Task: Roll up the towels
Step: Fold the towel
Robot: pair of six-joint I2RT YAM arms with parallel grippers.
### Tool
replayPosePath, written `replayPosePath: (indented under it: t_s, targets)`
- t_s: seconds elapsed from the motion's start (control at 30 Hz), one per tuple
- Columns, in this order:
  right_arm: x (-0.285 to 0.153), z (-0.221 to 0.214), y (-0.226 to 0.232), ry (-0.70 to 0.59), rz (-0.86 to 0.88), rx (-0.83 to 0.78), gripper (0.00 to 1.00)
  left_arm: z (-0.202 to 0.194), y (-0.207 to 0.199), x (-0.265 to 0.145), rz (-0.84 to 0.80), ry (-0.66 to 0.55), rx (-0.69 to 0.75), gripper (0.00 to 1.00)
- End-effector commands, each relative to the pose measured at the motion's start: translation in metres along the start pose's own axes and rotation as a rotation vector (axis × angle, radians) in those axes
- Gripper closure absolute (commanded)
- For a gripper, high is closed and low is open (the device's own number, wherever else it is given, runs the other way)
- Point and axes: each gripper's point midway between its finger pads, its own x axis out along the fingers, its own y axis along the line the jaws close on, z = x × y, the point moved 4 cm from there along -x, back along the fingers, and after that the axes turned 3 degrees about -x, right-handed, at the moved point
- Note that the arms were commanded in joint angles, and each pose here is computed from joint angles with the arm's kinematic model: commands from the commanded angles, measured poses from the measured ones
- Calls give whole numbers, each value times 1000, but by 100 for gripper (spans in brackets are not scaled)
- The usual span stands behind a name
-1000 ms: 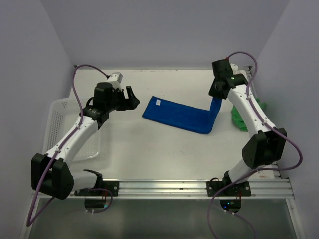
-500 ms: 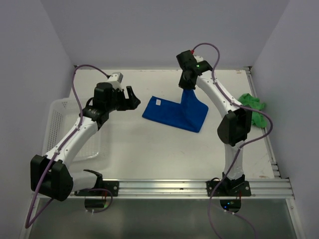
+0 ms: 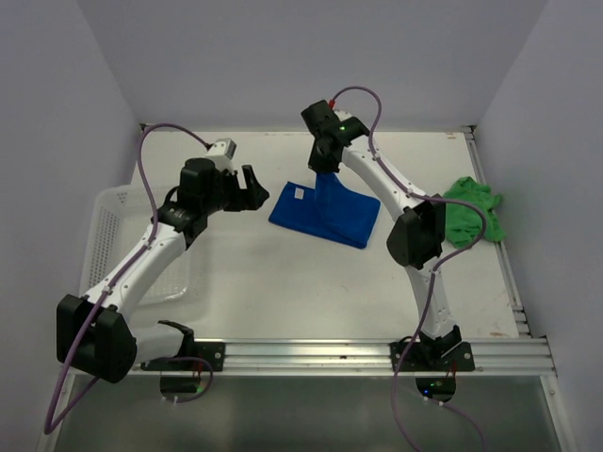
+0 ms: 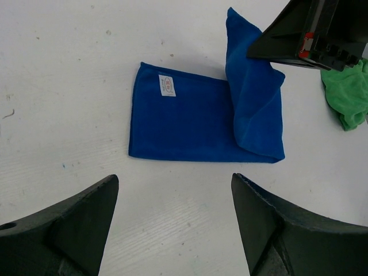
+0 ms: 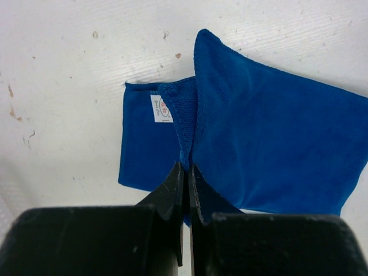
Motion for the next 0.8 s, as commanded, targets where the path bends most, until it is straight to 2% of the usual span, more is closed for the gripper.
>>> replayPosePath:
  t_s: [0.0,0.4,0.77]
  targets:
    - [-17,10,10,-28,51,48,100,12,-12,-7,-44,-59,15,17]
    - [-3,-1,28,13,100,67,100,11,-13,-7,-40,-60,19,16]
    - [-15,4,39,-20,131,91,100,10,-13,-6,-42,-57,22,16]
